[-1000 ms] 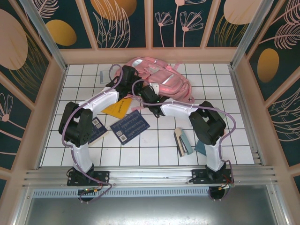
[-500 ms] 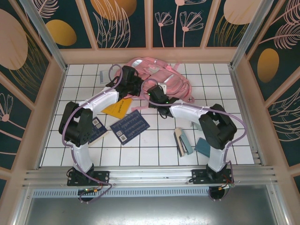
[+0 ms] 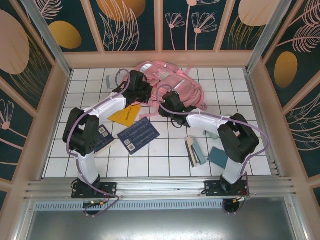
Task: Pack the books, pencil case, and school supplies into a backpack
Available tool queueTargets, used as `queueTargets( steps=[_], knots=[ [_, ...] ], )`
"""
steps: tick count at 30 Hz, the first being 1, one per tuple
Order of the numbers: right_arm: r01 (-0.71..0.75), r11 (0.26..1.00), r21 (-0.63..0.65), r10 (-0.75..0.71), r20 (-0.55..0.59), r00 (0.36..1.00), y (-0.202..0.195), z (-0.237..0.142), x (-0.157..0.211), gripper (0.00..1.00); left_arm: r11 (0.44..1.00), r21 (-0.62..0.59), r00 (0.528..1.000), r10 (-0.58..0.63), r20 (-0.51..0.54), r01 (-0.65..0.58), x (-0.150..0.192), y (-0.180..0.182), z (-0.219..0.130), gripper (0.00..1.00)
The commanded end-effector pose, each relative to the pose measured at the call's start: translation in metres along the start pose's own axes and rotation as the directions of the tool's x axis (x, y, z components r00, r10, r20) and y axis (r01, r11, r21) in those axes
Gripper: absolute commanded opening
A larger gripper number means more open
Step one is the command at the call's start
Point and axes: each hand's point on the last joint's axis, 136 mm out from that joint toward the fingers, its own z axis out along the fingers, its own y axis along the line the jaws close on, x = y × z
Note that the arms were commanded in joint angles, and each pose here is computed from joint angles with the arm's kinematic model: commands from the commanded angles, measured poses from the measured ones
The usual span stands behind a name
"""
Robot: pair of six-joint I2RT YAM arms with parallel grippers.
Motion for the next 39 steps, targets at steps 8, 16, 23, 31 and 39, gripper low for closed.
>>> queueTargets(
  steps=[8, 16, 23, 31, 39],
  knots=[
    [-0.209, 0.971, -0.113, 0.208, -0.021, 0.978, 0.001, 0.015, 0.003, 0.46, 0.99, 0.141, 0.998, 0.006, -0.055, 0.002, 0.013, -0.054, -0.032, 0.0],
    [-0.186, 0.976, -0.116, 0.185, -0.022, 0.983, 0.011, 0.034, 0.004, 0.46, 0.988, 0.155, 0.997, -0.005, -0.074, 0.017, 0.017, -0.059, -0.039, 0.0],
    [-0.054, 0.998, -0.011, 0.055, 0.09, 0.994, 0.011, 0.032, 0.004, 0.47, 0.989, 0.142, 0.997, -0.018, -0.081, 0.03, 0.018, -0.06, -0.037, 0.0],
    [0.025, 0.996, 0.086, -0.054, 0.363, 0.93, 0.012, -0.018, -0.011, 0.48, 0.992, 0.092, 0.994, -0.084, -0.067, 0.09, 0.014, -0.052, -0.031, 0.0],
    [-0.073, 0.994, -0.076, 0.092, 0.301, 0.949, -0.005, -0.014, -0.015, 0.52, 0.982, 0.103, 0.987, -0.153, -0.05, 0.157, 0.013, -0.061, -0.043, 0.0]
  ],
)
